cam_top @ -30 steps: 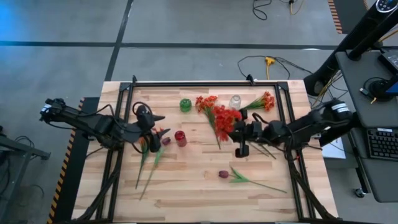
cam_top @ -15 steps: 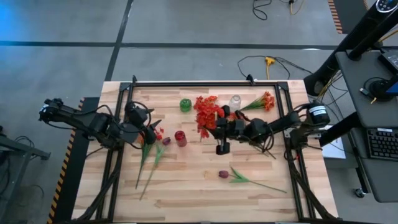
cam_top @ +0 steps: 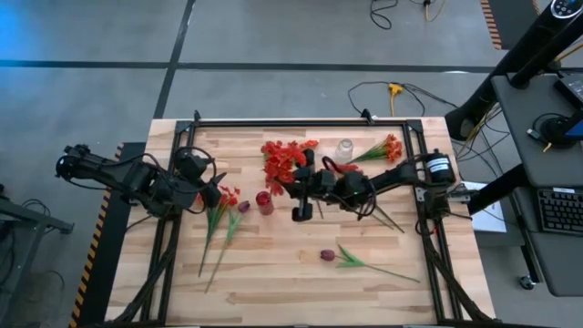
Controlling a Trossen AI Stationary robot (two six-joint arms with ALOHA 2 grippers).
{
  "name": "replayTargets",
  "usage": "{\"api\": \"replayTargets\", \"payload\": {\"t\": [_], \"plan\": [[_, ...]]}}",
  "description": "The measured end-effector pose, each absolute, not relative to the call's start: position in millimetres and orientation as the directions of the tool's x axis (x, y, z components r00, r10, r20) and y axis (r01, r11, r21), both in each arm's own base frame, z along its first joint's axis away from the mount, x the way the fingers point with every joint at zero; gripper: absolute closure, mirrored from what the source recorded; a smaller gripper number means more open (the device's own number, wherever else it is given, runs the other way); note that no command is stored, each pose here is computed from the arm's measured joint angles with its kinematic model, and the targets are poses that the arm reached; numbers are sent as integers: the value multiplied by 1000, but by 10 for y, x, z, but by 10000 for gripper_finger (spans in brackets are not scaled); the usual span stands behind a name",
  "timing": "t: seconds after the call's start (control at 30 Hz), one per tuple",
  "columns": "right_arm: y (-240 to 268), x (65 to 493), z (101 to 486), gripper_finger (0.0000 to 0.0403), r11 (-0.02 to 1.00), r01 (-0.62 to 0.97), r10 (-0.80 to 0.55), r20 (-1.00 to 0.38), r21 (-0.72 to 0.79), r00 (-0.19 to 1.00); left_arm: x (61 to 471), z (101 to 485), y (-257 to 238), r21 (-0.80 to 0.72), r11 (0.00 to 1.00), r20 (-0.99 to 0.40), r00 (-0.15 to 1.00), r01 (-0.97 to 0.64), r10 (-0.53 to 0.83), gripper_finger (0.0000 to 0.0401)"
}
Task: Sort flowers into vase by color
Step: Put the right red flowers into the red vase
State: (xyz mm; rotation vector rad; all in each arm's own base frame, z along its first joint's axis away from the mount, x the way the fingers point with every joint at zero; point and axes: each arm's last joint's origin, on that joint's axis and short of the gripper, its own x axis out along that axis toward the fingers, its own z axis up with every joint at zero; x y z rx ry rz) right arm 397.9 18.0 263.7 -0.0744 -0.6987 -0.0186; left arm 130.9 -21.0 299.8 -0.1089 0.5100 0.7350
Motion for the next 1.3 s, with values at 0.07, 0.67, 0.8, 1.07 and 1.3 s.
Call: {"api": "replayTargets", "payload": {"t": [0.07, 0.67, 0.8, 1.07, 1.3], "plan": [[177, 4050, 2624, 390, 997, 37, 16, 643, -69, 766, 1309, 2998, -210, 81, 742, -481, 626, -665, 614, 150], [39, 4165, 2579, 390, 995, 70, -10, 632, -70, 775, 1312, 2994, -211, 94, 744, -482, 623, -662, 616, 150], [28, 4189, 2547, 390, 995, 70, -12, 602, -73, 799, 1312, 2995, -210, 95, 741, -479, 622, -664, 619, 150], [26, 4193, 2543, 390, 994, 77, -12, 597, -83, 802, 1312, 2996, -210, 96, 740, -478, 622, -665, 621, 150], [26, 4202, 2528, 390, 993, 80, -12, 583, -90, 813, 1313, 2997, -210, 96, 740, -476, 622, -666, 622, 150]]}}
